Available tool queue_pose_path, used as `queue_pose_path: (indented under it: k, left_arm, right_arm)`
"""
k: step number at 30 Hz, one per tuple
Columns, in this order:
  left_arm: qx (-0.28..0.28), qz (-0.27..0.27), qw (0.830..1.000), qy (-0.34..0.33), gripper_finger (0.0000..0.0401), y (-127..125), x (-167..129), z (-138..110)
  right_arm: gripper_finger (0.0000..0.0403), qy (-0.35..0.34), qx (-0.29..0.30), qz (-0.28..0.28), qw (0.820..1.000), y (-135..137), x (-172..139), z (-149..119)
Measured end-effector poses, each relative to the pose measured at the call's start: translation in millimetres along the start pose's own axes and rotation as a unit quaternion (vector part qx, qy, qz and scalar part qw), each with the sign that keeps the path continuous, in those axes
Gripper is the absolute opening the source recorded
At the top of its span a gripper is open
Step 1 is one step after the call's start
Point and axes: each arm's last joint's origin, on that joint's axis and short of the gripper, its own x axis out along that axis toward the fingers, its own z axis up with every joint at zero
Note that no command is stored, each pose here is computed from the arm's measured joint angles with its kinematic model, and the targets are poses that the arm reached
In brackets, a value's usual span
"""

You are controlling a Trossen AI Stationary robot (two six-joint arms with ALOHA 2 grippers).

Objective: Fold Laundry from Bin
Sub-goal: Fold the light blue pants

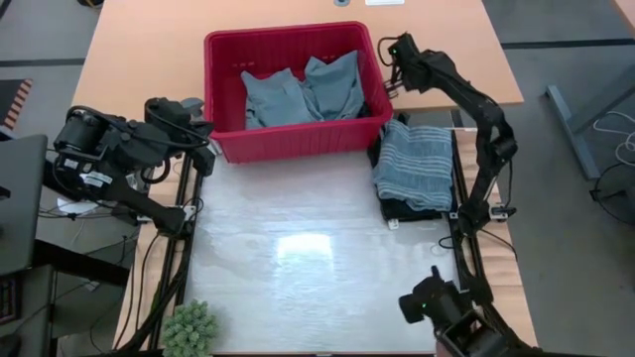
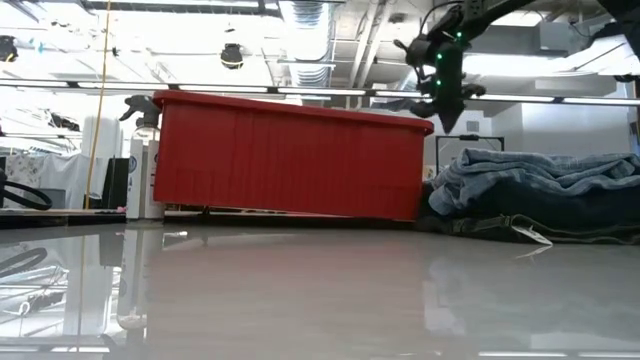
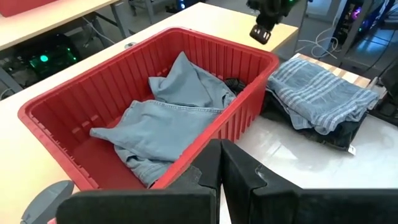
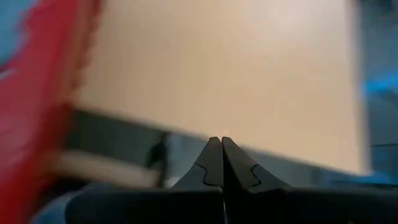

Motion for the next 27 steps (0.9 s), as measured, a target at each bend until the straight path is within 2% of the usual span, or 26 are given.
queue_pose_path:
  k: [4, 10, 14, 17, 18, 20, 23, 27]
  left_arm:
    - [0.000, -0.002, 1.000, 0.001, 0.0000, 0, 0, 0]
    - [-0.001, -0.001, 1.000, 0.001, 0.0000, 0, 0, 0]
    - [0.002, -0.001, 1.000, 0.001, 0.0000, 0, 0, 0]
    - [0.002, -0.001, 1.000, 0.001, 0.0000, 0, 0, 0]
    - [0.001, -0.001, 1.000, 0.001, 0.0000, 0, 0, 0]
    - [-0.002, -0.002, 1.000, 0.001, 0.0000, 0, 0, 0]
    - [-0.003, -0.003, 1.000, 0.002, 0.0000, 0, 0, 0]
    - [-0.002, -0.011, 1.000, 0.007, 0.0000, -1, 0, 0]
  right_arm:
    - [0.0014, 0.036, 0.000, 0.087, 0.996, 3, 9, -4]
    - [0.0014, 0.032, -0.045, 0.136, 0.989, 31, -7, -9]
    - [0.0014, 0.021, -0.065, 0.144, 0.987, 47, -17, -11]
    - [0.0014, 0.000, -0.060, 0.083, 0.995, 48, -25, -11]
    - [0.0014, -0.008, -0.054, 0.079, 0.995, 47, -27, -10]
    - [0.0014, -0.022, -0.032, 0.085, 0.996, 36, -27, -5]
    - [0.0014, 0.000, -0.012, 0.104, 0.995, 20, -16, -4]
    - [0.0014, 0.032, -0.010, 0.145, 0.989, 24, -2, -10]
